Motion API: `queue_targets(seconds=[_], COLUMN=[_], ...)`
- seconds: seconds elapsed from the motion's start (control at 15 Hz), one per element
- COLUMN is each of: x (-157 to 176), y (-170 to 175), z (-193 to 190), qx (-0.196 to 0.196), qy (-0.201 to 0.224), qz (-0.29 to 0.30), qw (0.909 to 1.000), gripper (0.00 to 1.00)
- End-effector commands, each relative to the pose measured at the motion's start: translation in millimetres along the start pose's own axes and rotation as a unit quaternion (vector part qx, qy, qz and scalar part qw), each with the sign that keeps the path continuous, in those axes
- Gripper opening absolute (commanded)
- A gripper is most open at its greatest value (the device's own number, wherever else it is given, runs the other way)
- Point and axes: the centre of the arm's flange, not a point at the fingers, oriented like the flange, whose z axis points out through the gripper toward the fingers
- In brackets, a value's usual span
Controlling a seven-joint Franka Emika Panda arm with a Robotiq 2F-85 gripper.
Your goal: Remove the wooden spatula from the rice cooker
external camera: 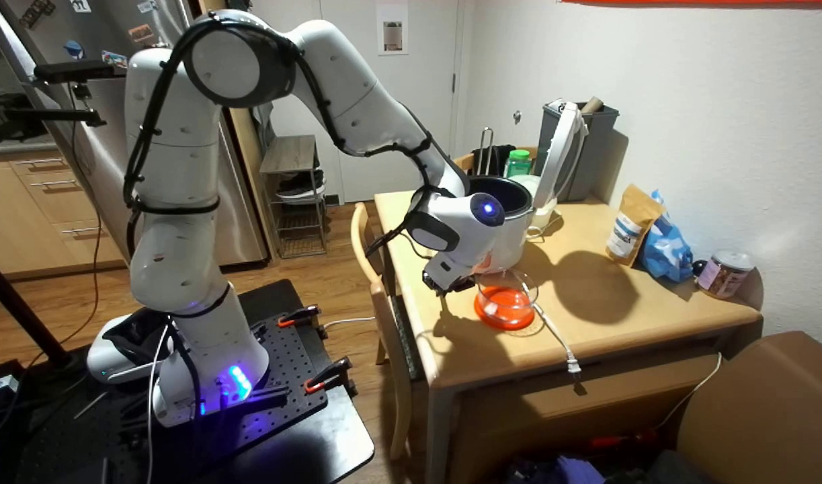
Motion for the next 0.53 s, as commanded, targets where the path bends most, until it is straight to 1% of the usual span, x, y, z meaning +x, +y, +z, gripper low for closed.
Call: queue_targets(seconds=[0.0,0.13,0.47], x=[-1.9,-1.2,0.2], y=[-2.0,-2.4,-1.8], z=[11.6,16.5,20.9], qx=[0.019,0.021,0.024], qy=[-0.001,0.01,0.023], qz=[0.001,0.001,-0.001], qw=[0.9998,0.9997,0.9994], gripper=[0.03,0.03,0.03])
